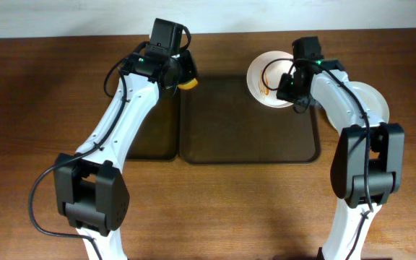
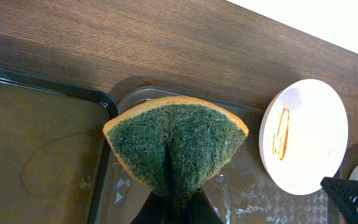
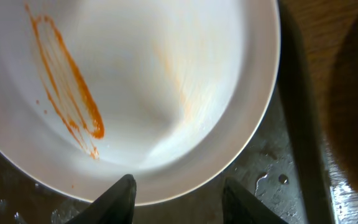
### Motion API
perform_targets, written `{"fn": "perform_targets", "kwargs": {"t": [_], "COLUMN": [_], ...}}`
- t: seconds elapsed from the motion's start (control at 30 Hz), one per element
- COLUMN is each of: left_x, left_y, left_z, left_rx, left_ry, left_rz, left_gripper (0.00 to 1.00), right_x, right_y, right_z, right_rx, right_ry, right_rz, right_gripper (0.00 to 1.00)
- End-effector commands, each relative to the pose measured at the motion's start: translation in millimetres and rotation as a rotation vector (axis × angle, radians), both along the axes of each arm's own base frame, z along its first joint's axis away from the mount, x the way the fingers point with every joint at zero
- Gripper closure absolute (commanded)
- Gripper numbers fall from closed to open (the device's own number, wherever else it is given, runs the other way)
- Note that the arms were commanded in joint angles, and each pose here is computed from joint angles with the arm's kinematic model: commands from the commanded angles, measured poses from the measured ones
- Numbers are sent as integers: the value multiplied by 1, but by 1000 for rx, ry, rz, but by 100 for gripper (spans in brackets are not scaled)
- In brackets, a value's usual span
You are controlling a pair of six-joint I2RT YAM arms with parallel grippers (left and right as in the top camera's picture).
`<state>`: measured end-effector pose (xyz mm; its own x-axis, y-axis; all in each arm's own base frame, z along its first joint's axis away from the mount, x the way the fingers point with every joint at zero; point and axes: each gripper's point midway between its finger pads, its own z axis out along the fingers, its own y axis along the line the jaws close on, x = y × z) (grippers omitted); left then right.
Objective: Clean dirty plates on tray and stack at the side
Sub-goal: 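Grasp the last sauce-smeared plate with the right gripper and pull it onto the brown tray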
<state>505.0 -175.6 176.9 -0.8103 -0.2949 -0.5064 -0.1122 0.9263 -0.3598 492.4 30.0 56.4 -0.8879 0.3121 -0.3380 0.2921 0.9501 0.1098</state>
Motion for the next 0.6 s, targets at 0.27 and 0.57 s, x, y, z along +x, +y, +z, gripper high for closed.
{"fn": "perform_targets", "kwargs": {"t": [0.27, 0.57], "left_x": [0, 0], "left_y": [0, 0], "left_z": [10, 10], "left_rx": [0, 0], "left_ry": [-23, -22], "left_rz": [5, 5], "left_gripper": [100, 100], "right_x": [-14, -117], "right_y": [-20, 21], "right_z": [-49, -50], "right_rx": [-85, 13], "right_ry": [123, 544], "right_rz": [-150, 63], "right_gripper": [54, 53]}}
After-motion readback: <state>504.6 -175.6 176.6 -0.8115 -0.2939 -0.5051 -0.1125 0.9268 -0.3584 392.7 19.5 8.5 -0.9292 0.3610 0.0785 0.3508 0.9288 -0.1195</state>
